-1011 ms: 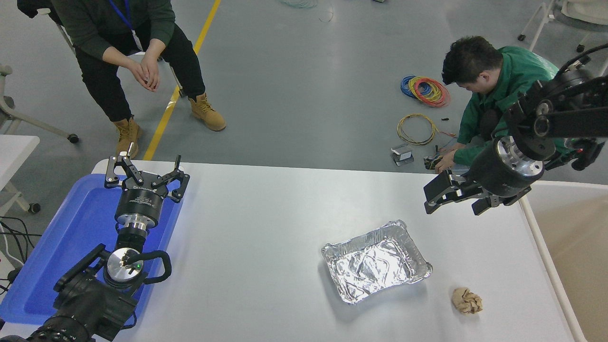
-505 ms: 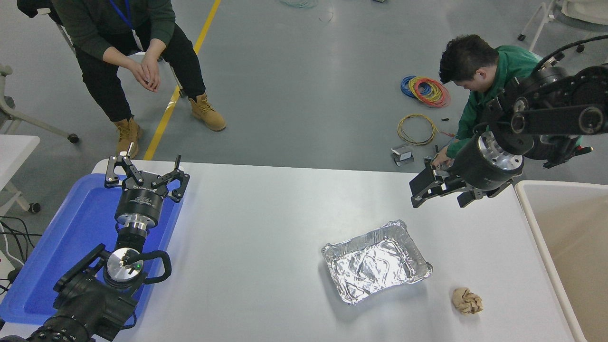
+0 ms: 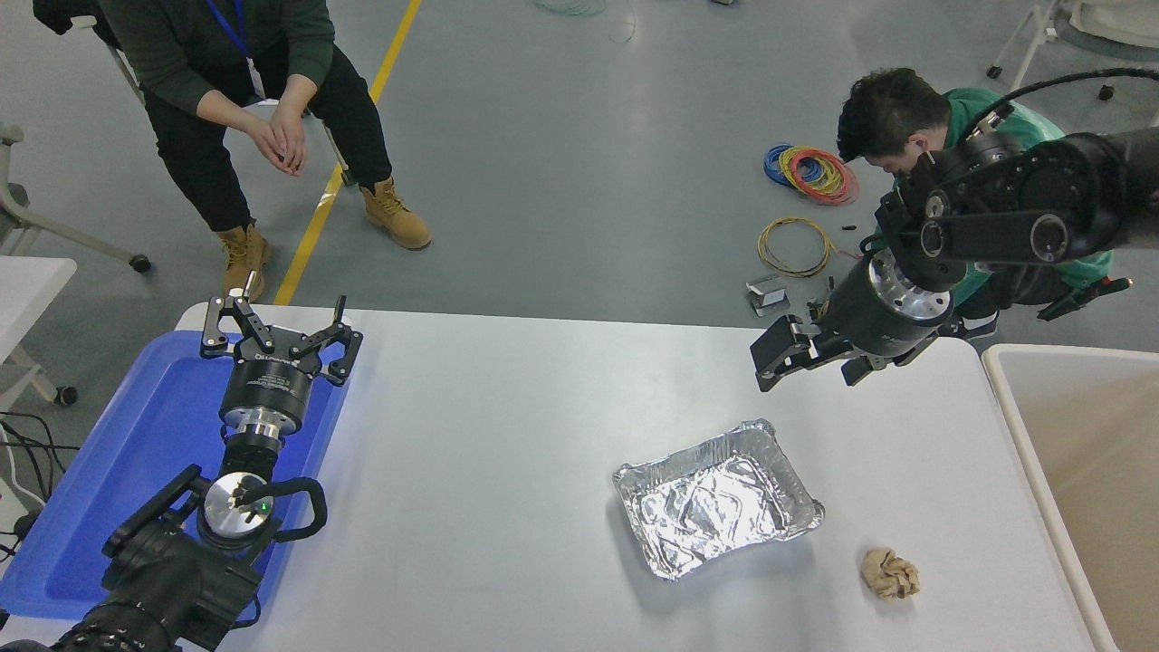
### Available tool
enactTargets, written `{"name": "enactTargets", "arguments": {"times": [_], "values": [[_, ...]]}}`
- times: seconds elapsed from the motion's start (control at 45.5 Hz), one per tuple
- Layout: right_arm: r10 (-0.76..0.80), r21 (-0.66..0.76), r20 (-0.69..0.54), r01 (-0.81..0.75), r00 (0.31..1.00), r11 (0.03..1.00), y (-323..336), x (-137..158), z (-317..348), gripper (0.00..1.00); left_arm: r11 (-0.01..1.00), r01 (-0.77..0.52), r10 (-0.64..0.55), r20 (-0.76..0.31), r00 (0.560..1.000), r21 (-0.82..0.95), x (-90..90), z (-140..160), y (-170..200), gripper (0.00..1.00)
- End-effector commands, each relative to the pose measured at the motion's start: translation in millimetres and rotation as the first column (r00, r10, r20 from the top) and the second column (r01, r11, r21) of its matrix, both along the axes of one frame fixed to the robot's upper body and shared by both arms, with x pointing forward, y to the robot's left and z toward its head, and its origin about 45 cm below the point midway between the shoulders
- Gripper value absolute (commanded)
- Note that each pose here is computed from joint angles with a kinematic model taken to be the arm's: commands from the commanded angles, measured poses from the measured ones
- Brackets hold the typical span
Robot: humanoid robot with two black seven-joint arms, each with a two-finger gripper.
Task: Pick up foil plate and place in dustbin
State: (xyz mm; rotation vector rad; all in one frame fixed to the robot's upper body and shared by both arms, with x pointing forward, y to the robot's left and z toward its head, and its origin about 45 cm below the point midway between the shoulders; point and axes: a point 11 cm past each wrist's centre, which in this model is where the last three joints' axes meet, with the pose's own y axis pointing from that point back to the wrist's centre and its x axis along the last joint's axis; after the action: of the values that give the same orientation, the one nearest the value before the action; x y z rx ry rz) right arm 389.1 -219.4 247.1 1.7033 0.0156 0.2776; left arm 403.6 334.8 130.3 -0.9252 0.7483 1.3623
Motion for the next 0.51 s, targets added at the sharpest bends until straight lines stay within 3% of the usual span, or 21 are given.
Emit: {"name": "enactTargets", "arguments": {"times": [0.0,0.484], "values": [[0.041,0.008,0.090,-0.042,0.995,0.999,16,10,-49,1.00,1.000,0.000,0.000,0.000,1.000,0.000,0.0,0,0,1.00],[0.074,-0.050,0.132,-0.068,0.988,0.996,-12,4,-114,1.00,1.000,-0.001,0.001,0.000,1.000,0.001,0.0,0,1,1.00]]}}
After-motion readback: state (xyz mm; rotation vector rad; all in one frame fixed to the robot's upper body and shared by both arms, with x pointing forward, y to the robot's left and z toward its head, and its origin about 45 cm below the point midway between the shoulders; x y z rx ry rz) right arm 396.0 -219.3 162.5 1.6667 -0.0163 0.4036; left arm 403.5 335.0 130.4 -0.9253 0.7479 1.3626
